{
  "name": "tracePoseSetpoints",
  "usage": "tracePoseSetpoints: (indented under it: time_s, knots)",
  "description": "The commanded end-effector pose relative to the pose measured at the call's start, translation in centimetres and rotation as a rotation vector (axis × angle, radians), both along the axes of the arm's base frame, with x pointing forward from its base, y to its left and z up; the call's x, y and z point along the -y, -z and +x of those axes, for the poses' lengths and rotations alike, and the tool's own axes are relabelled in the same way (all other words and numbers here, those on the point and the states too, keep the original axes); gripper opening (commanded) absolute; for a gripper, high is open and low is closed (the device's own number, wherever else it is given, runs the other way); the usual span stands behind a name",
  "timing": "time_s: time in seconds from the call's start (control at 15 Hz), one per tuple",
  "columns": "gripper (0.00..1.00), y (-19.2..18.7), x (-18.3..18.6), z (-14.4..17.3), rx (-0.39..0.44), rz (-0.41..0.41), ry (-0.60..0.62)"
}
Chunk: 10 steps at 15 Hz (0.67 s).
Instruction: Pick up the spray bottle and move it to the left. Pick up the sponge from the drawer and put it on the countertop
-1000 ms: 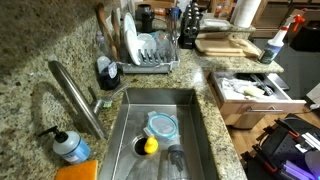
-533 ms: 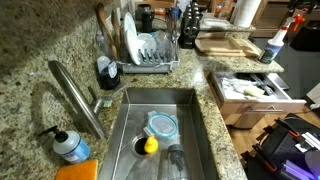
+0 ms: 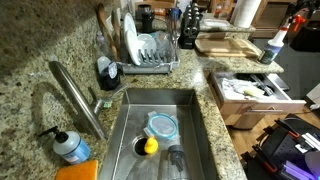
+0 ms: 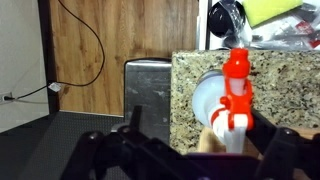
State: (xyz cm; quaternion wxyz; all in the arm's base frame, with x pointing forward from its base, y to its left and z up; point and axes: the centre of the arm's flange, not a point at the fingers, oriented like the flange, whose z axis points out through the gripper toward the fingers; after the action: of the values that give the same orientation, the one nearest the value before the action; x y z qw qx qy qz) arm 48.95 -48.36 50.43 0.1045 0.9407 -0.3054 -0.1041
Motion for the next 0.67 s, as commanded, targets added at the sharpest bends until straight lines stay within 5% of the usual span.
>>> tracePoseSetpoints:
  time_s: [0.0,0.2,0.27,0.6]
  knots:
    - [1.00,1.0,-0.3,1.3,-0.013,0.046,-0.025]
    - [1.00,0.9,-0.6,0.8,-0.003,0.021,-0.016]
    - [0.77,1.2,-0.6,0.9,-0.006,0.023,-0.017]
    - [0.46,1.0,-1.0,1.5,-0.007,0.015,-0.010]
